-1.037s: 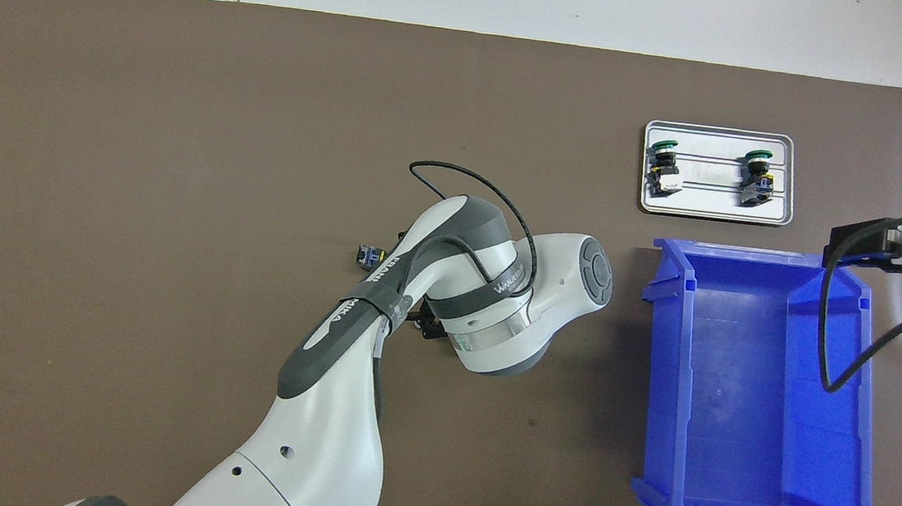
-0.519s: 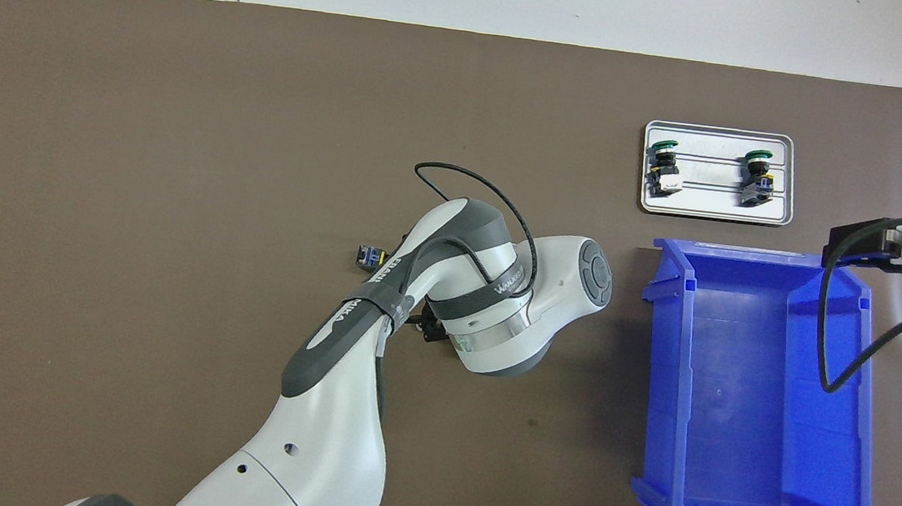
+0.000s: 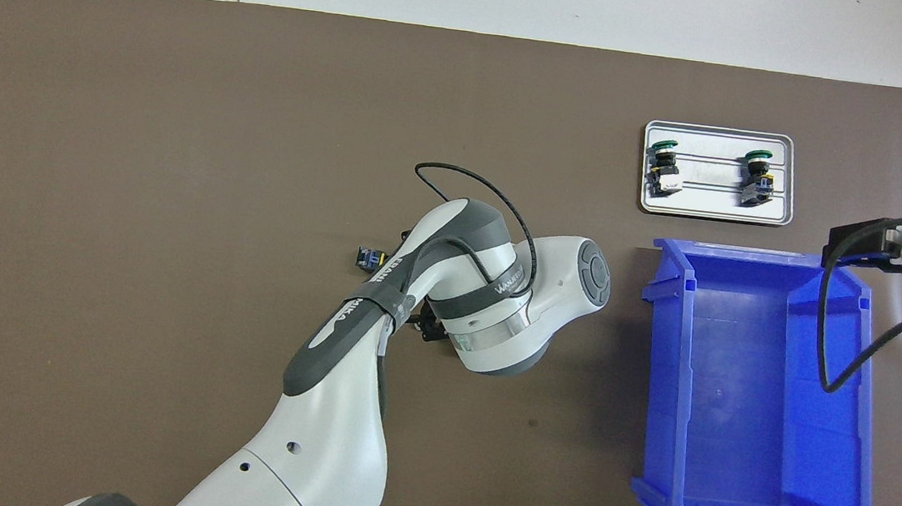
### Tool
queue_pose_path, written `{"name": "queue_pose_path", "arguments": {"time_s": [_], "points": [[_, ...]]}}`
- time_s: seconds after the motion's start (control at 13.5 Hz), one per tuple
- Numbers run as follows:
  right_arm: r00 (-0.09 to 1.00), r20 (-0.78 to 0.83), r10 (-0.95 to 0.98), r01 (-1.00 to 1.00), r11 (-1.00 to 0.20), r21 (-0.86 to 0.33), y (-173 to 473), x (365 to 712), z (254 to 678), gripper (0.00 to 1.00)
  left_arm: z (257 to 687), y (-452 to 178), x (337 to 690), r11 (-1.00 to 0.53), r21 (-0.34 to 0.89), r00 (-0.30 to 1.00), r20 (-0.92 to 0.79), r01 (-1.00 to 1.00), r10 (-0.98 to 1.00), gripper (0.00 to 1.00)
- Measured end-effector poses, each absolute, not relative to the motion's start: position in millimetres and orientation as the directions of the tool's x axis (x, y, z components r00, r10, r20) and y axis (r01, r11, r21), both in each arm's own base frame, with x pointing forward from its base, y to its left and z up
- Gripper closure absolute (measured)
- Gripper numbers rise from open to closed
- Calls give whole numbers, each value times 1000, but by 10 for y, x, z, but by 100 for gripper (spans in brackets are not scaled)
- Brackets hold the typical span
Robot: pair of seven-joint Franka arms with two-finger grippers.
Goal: Place and press button with both arms
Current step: 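Lower the left gripper onto the green button and close on it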
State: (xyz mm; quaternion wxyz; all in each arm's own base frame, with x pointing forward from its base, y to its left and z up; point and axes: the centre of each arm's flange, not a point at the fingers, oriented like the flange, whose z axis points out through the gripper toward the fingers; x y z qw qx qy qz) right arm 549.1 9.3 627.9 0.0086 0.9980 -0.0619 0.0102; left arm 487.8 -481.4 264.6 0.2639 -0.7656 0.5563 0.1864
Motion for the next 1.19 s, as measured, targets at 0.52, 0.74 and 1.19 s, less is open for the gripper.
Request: {"name": "queue_pose_path", "arguments": {"time_s": [0.52, 0.74, 1.19], "points": [[992, 21, -123, -124, -992, 16, 93, 5491, 6279, 0, 2605, -4822, 4890, -239, -194, 307, -573, -951, -760, 0], [992, 21, -123, -124, -992, 16, 93, 5491, 6279, 0, 2614, -4814, 4904, -241, -195, 310, -570, -951, -761, 9], [992, 21, -123, -124, -992, 16, 93, 5491, 6279, 0, 2599, -4801, 4906, -247, -188, 310, -570, -951, -761, 43]]}}
